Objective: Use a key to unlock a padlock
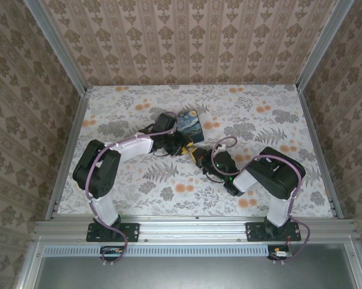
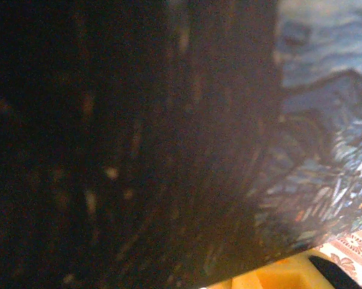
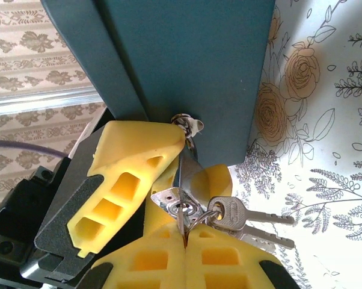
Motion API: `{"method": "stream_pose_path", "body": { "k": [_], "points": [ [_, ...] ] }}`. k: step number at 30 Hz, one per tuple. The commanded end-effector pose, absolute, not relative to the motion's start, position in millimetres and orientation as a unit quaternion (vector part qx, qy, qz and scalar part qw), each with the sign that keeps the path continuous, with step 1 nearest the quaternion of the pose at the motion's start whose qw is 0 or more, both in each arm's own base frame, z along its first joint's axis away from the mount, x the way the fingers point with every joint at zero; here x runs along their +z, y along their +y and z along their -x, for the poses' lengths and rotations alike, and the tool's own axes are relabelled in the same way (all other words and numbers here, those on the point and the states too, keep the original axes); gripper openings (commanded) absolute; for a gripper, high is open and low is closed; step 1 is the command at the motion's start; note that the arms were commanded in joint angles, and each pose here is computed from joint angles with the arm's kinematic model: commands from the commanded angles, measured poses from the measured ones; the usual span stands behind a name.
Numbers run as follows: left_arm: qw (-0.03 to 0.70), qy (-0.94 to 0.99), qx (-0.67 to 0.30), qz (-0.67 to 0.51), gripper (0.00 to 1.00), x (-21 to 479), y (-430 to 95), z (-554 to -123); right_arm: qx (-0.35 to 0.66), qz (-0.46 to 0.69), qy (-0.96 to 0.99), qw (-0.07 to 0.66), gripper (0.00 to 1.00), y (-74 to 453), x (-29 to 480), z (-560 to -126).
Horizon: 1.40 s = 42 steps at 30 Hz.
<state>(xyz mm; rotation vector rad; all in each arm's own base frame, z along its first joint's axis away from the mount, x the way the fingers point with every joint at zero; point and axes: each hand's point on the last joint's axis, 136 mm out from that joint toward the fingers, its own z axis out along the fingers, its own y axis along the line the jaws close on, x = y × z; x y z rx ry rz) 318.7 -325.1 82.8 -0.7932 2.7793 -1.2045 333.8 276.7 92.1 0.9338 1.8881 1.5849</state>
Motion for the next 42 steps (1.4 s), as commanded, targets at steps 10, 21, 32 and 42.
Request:
{"method": "stream_pose_path", "body": {
  "k": [10, 21, 32, 42],
  "points": [
    [-0.05, 0.891, -0.367, 0.263, 0.0, 74.2, -313.9, -294.9, 0.449, -0.33, 0.772, 0.307, 0.31, 203.9, 78.2, -329.2],
    [-0.05, 0.899, -0.357, 0.249, 0.0, 76.2, -313.4, -295.7, 0.136, 0.342, 0.815, 0.447, 0.38, 227.6, 169.2, -288.0],
    [-0.057, 0.911, -0.337, 0.23, 0.0, 79.7, -309.5, -293.7, -0.16, 0.623, 0.568, 0.514, 0.36, 255.3, 142.3, -298.1],
    [-0.059, 0.914, -0.334, 0.222, 0.0, 83.6, -310.3, -295.6, -0.197, 0.666, 0.505, 0.512, 0.39, 278.7, 128.2, -298.5]
  ]
}}
